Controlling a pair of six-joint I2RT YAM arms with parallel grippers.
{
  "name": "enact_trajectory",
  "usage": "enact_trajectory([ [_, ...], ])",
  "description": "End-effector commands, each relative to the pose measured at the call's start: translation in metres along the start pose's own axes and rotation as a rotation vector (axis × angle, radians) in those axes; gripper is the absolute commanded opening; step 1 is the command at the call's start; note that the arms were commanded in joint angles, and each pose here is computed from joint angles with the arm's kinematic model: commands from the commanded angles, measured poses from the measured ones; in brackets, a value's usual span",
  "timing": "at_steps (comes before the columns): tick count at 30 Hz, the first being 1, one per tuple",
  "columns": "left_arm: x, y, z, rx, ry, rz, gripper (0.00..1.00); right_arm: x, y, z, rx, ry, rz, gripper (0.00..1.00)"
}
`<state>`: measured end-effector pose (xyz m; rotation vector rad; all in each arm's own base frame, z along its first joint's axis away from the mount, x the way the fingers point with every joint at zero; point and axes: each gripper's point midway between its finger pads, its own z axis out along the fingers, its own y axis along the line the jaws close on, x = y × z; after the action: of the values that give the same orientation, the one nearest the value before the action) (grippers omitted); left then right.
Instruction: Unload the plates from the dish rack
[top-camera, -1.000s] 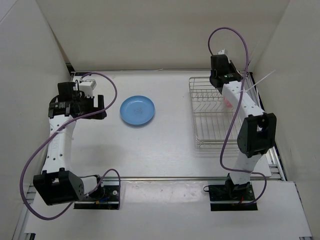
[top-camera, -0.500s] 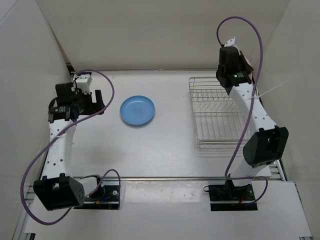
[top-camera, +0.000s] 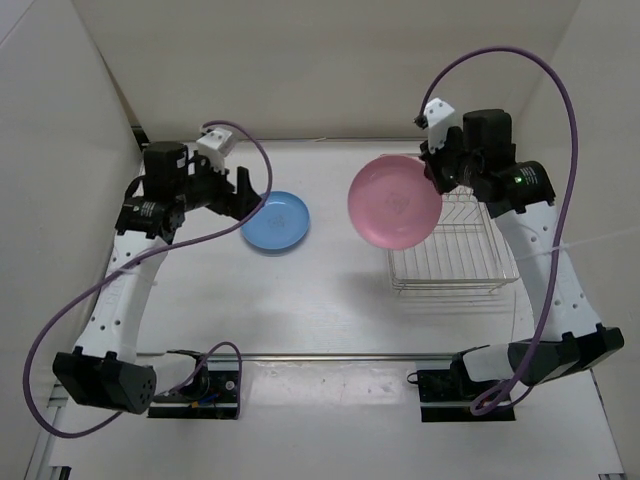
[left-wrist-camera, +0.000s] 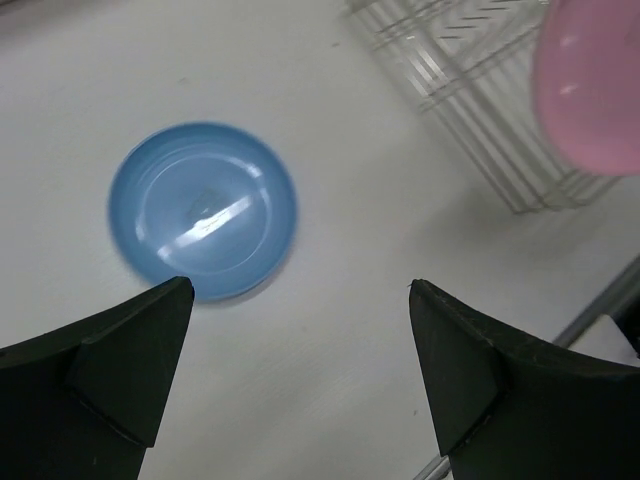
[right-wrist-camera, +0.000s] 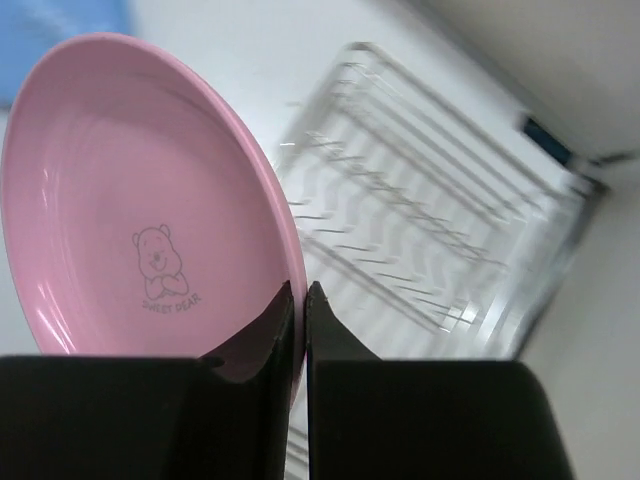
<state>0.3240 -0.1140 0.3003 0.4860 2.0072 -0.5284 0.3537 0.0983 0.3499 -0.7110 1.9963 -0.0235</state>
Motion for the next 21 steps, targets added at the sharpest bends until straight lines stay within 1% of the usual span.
enact_trajectory([
  [1,-0.029,-0.054,0.010,0.215,-0.040,0.037,1.00,-0.005,0.071,-0.015,-0.389,-0.052,0.011,0.00],
  [2,-0.031,-0.074,0.022,0.274,-0.017,0.059,1.00,-0.012,0.081,-0.019,-0.456,-0.079,-0.005,0.00],
  [3,-0.031,-0.085,0.029,0.306,-0.003,0.070,1.00,-0.012,0.084,-0.018,-0.481,-0.072,0.000,0.00],
  [5,-0.025,-0.103,0.039,0.350,0.038,0.098,1.00,-0.017,0.084,-0.018,-0.491,-0.077,0.000,0.00],
  [6,-0.024,-0.120,0.049,0.396,0.058,0.116,1.00,-0.014,0.085,-0.015,-0.497,-0.061,0.005,0.00],
  [9,-0.016,-0.141,0.065,0.433,0.107,0.156,1.00,-0.017,0.082,-0.010,-0.486,-0.057,0.003,0.00],
  [11,-0.008,-0.149,0.073,0.444,0.140,0.160,1.00,-0.021,0.080,-0.013,-0.480,-0.071,0.000,0.00],
  [16,-0.011,-0.172,0.093,0.467,0.163,0.196,1.00,-0.028,0.078,-0.012,-0.477,-0.078,-0.002,0.00],
  [20,-0.021,-0.176,0.097,0.458,0.143,0.210,0.95,-0.021,0.080,-0.008,-0.485,-0.059,0.003,0.00],
  [21,-0.019,-0.174,0.101,0.448,0.151,0.208,0.91,-0.021,0.080,-0.008,-0.485,-0.059,0.003,0.00],
])
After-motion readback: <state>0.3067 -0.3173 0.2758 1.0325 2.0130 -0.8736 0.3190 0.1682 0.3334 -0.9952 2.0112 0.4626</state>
